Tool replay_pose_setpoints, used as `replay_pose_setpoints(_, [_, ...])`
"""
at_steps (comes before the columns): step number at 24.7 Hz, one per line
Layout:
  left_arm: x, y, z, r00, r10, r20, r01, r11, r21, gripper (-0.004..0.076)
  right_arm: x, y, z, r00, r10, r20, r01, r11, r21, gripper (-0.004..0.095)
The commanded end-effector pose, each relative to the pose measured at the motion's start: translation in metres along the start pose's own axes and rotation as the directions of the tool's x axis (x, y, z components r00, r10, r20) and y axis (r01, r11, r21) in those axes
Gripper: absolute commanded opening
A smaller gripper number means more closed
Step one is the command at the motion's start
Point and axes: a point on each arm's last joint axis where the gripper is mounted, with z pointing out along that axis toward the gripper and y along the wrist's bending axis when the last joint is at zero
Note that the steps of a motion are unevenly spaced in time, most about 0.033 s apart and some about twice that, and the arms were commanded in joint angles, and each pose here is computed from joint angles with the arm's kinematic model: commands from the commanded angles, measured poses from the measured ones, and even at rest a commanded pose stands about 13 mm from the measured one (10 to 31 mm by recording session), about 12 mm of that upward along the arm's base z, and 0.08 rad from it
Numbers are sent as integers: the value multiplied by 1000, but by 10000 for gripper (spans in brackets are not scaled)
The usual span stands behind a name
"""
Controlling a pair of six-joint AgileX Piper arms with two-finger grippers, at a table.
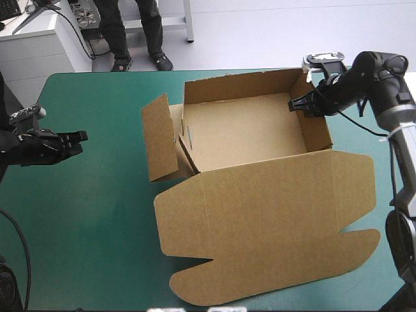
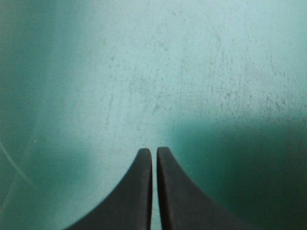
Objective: Fold the box
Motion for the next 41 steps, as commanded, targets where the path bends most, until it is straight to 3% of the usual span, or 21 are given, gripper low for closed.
replay_pose_setpoints(1, [-8,-10,-15,996,7,83,-10,999,35,15,2,2,-55,992,16,129,-16,1000,-4,-4])
replay_pose_setpoints(5, [-6,-11,-14,992,111,64,-114,993,39,114,4,2,-68,986,28,162,-26,1000,-15,-4])
replay_pose_setpoints(7, [-5,-13,-14,991,121,52,-123,991,58,211,4,4,-69,985,33,167,-28,999,-30,-4])
replay_pose_setpoints(11, [-6,-19,-15,995,75,64,-82,988,129,479,3,11,-69,983,41,180,-23,994,-103,-4])
replay_pose_setpoints(13, [-8,-24,-16,996,31,82,-46,981,187,559,2,14,-70,981,45,188,-19,990,-139,-4])
replay_pose_setpoints(20, [-8,-38,-18,996,18,87,-45,946,322,545,-1,23,-69,977,60,203,-12,973,-231,-4])
replay_pose_setpoints(27, [-3,-56,-27,994,78,78,-107,847,521,531,-20,50,-13,981,46,188,9,958,-285,-3])
replay_pose_setpoints(36, [1,-63,-31,994,99,54,-112,796,595,529,-29,57,53,987,114,110,-77,953,-294,-3])
replay_pose_setpoints(41, [-1,-66,-34,993,93,76,-120,771,625,529,-29,60,63,988,126,93,-92,945,-313,-3])
